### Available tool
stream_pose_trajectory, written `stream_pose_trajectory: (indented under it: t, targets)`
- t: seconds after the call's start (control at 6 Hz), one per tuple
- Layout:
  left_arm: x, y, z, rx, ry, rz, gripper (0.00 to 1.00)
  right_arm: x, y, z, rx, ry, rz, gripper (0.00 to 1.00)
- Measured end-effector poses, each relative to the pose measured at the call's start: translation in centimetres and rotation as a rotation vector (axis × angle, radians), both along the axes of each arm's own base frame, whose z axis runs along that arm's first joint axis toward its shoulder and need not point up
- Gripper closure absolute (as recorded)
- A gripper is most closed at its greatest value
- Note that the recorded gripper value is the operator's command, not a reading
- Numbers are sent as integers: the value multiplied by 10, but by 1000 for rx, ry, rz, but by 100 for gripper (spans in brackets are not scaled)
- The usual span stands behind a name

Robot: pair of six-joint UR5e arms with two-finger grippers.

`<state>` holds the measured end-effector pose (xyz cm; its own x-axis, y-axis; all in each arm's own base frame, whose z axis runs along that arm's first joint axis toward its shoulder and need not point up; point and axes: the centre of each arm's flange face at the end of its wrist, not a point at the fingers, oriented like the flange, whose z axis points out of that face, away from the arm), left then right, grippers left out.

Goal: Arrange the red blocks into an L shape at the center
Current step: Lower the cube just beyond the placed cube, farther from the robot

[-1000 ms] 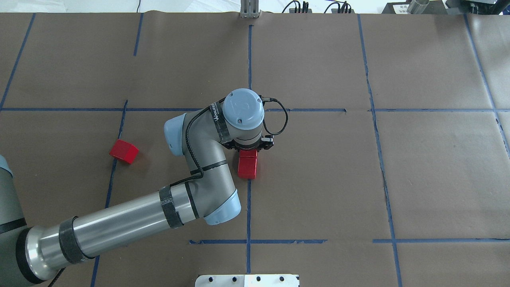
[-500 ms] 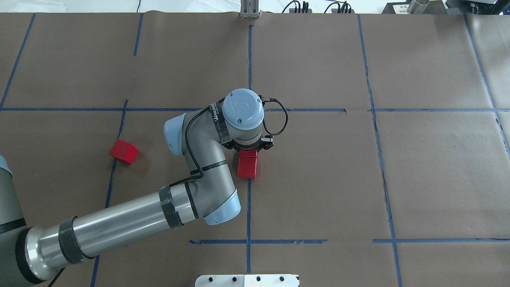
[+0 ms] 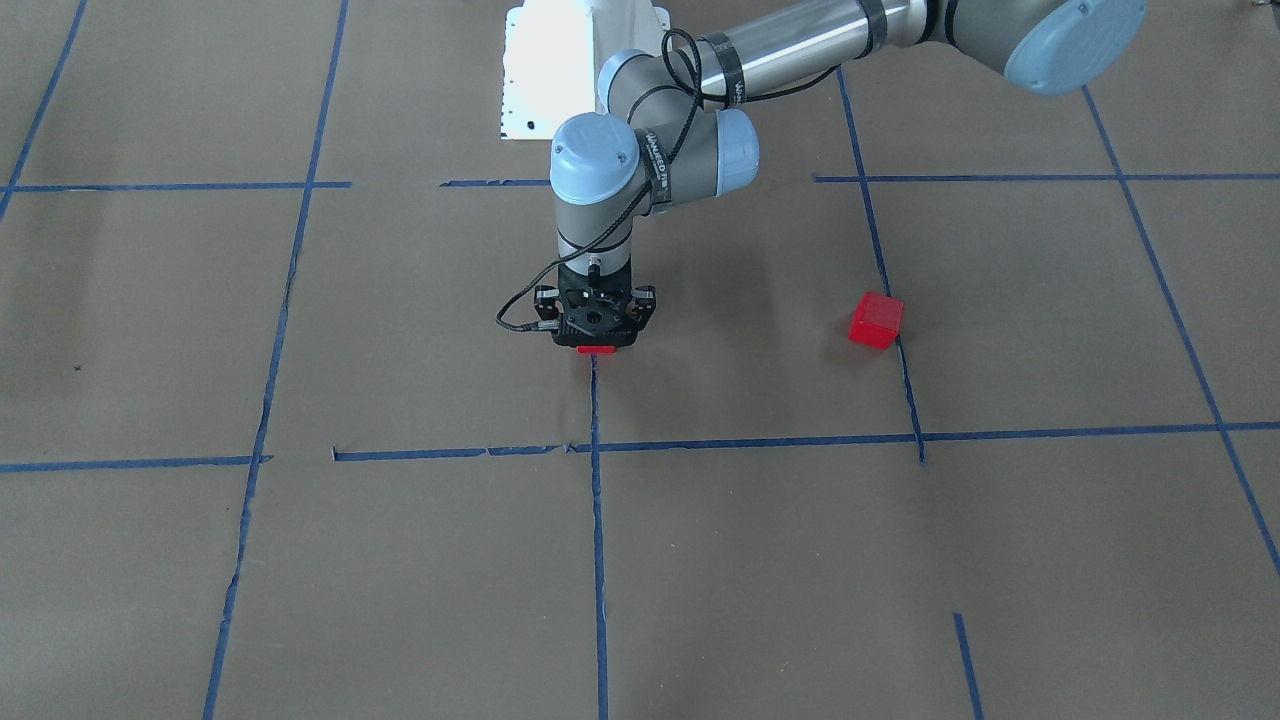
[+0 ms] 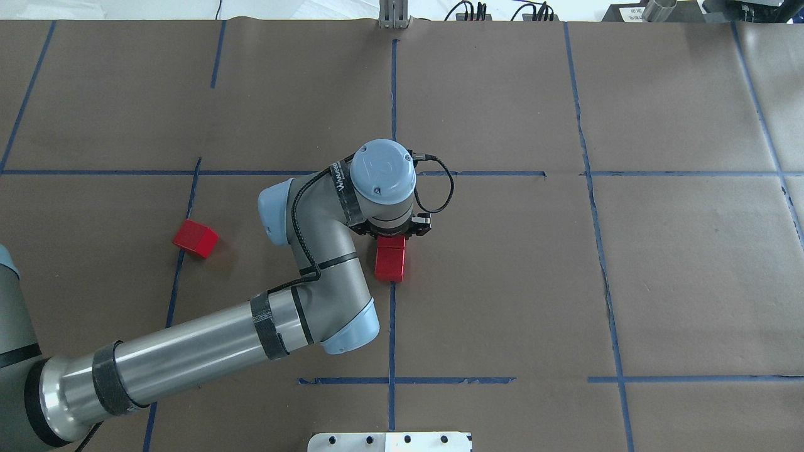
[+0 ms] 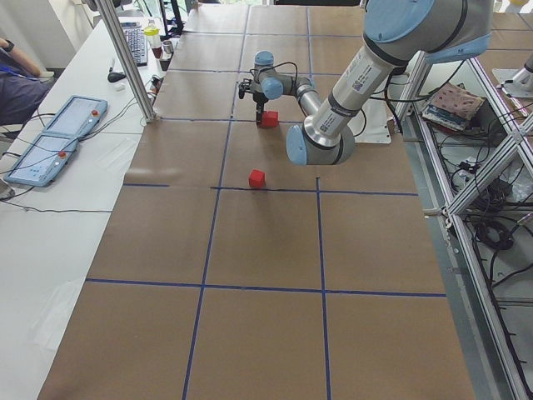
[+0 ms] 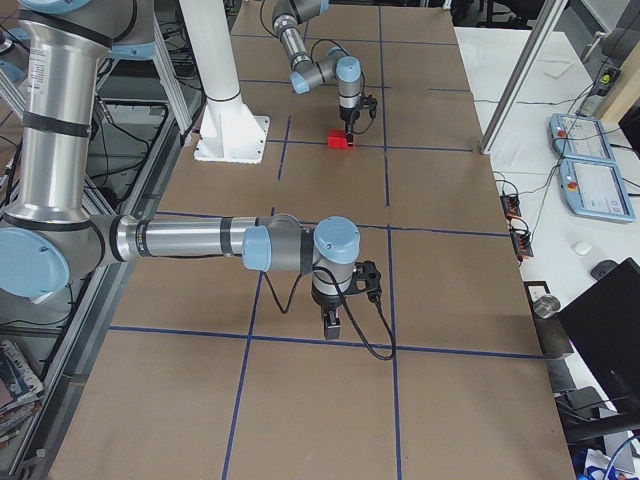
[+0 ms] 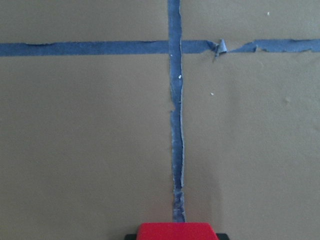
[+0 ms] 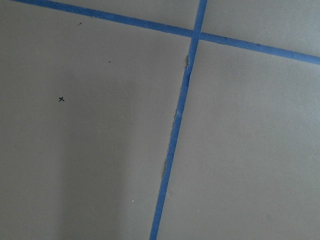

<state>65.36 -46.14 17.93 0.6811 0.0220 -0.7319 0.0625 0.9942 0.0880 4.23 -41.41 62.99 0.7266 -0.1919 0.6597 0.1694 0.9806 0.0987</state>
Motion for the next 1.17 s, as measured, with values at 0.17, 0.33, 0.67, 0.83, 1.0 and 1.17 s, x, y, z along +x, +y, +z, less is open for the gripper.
stream_pose_trajectory:
  t: [0.17,0.33,0.67,0.83,1.0,1.17]
  targets:
    - [0,0,0,0,1,1,40,0,0,0,0,0,0,0]
    - [1,2,2,-4,-3,4,36,0,0,0,0,-1,0,0]
    - [0,0,1,-2,1,3,3,0,0,0,0,0,0,0]
    - [0,1,0,0,1,6,0,0,0,0,0,0,0,0]
    - [-3,1,-4,20,6,21,0,0,-1,0,1,0,0,0]
    - [-12,-1,-11,47,15,34,0,0,-1,-1,2,-1,1,0]
